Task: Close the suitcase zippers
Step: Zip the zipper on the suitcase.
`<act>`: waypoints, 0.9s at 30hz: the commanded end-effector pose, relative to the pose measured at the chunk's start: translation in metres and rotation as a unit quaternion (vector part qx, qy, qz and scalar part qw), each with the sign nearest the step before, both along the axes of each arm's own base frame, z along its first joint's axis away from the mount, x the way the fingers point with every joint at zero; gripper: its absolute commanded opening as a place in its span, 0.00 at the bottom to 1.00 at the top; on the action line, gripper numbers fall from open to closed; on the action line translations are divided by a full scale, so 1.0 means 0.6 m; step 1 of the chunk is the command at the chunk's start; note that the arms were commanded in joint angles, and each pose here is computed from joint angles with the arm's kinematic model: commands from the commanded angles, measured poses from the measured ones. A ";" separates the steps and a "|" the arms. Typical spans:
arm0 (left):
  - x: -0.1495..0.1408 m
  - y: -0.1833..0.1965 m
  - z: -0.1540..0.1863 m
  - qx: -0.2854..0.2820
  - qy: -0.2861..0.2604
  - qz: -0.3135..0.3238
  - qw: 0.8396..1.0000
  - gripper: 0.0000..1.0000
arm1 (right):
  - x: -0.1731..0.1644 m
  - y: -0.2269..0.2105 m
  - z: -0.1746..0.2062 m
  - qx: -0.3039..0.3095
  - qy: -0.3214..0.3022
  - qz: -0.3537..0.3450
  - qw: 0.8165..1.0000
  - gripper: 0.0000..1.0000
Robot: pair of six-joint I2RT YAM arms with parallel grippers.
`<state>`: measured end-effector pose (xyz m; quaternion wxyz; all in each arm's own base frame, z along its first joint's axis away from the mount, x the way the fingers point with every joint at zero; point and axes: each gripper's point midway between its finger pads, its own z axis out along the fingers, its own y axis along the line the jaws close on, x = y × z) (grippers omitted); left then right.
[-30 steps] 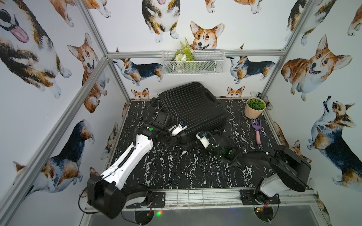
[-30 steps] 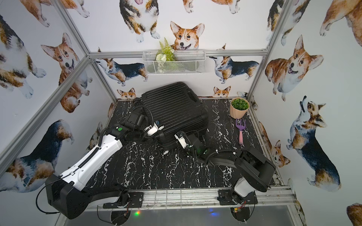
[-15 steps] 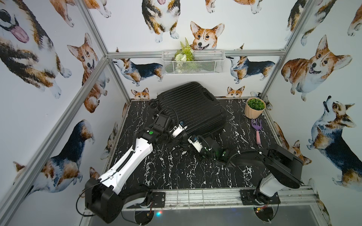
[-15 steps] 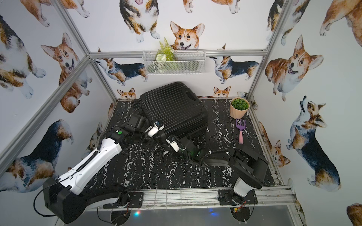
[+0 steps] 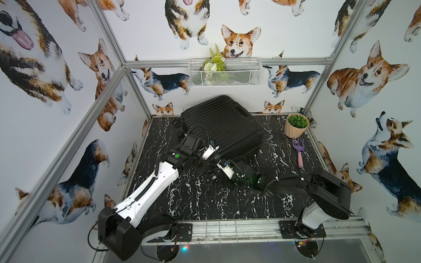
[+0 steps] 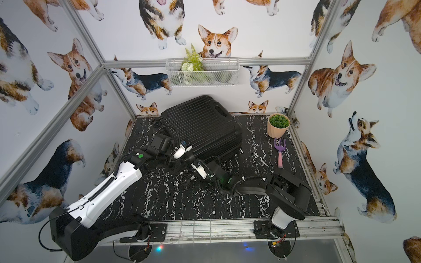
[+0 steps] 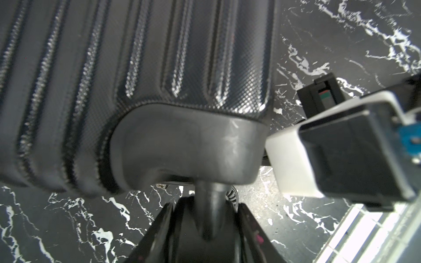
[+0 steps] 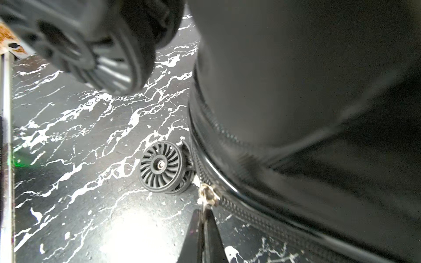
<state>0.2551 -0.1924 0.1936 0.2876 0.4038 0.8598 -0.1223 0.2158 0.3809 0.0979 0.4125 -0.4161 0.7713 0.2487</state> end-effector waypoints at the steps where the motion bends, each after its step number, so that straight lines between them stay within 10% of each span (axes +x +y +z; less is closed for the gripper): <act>1: 0.005 -0.020 0.022 -0.050 0.003 0.041 0.998 0.27 | 0.008 -0.010 0.010 0.005 -0.013 -0.003 1.000 0.00; 20: -0.049 -0.078 0.004 -0.108 0.052 0.084 0.989 0.27 | 0.049 -0.105 0.013 0.002 -0.007 -0.073 0.997 0.00; 27: -0.043 -0.049 -0.007 -0.048 0.032 0.097 0.994 0.58 | 0.050 -0.112 0.006 -0.001 -0.003 -0.082 0.997 0.00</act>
